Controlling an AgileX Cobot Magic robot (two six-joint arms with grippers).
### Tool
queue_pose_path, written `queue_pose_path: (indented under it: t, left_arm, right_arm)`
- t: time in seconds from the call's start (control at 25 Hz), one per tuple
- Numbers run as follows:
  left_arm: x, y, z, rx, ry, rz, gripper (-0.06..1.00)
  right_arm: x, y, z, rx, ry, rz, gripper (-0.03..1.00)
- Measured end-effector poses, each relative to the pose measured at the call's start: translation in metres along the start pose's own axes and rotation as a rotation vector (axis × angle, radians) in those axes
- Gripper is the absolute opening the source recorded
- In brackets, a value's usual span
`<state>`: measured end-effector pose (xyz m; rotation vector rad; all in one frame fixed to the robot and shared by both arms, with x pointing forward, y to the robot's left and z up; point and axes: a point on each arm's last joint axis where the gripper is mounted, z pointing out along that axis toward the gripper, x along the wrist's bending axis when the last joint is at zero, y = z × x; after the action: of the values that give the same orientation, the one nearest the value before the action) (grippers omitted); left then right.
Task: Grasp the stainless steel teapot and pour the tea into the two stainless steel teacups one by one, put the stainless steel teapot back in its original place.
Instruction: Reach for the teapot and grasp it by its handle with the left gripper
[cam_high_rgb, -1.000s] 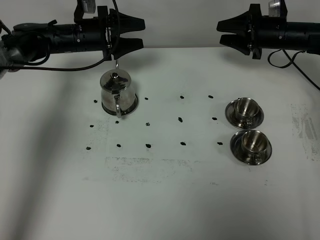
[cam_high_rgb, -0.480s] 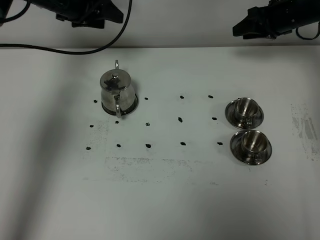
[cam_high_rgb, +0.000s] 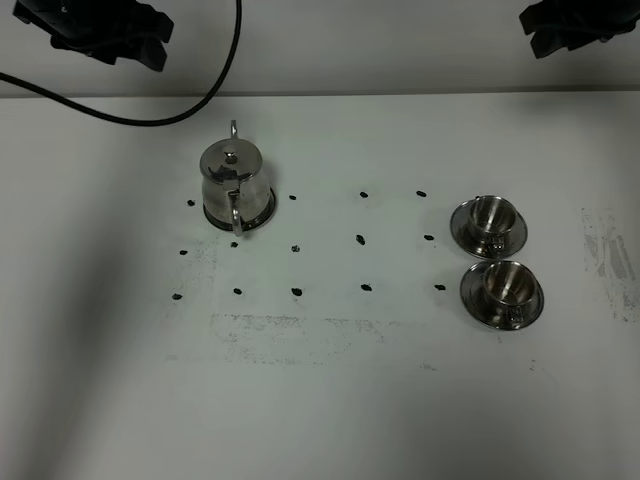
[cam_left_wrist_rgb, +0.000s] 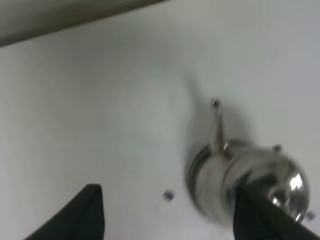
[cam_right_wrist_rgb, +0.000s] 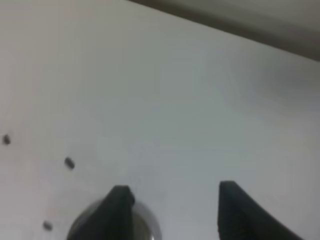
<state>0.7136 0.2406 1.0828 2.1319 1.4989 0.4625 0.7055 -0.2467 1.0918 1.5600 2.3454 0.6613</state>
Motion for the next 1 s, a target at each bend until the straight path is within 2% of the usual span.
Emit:
queue_pose_path:
  t: [0.16, 0.36, 0.48, 0.72, 0.88, 1.0]
  left_arm:
    - [-0.007, -0.013, -0.046, -0.085, 0.048, 0.021, 0.53]
    - [-0.020, -0.034, -0.081, -0.187, 0.095, 0.083, 0.53]
    - [-0.030, -0.054, -0.080, -0.184, 0.111, 0.123, 0.53]
    - [-0.039, -0.085, -0.068, -0.248, 0.133, 0.143, 0.53]
    - [-0.043, -0.086, -0.071, -0.319, 0.148, 0.153, 0.53]
    - [-0.043, -0.085, -0.075, -0.329, 0.147, 0.140, 0.53]
  right_arm:
    - [0.014, -0.024, -0.042, 0.010, -0.030, -0.003, 0.37]
    - [0.031, -0.057, -0.090, -0.082, -0.082, -0.007, 0.37]
    - [0.042, -0.079, -0.117, -0.145, -0.103, -0.006, 0.37]
    - [0.068, -0.130, -0.174, -0.267, -0.134, 0.005, 0.37]
    - [0.087, -0.174, -0.207, -0.342, -0.150, 0.015, 0.36]
    - [0.102, -0.210, -0.230, -0.417, -0.163, 0.018, 0.34]
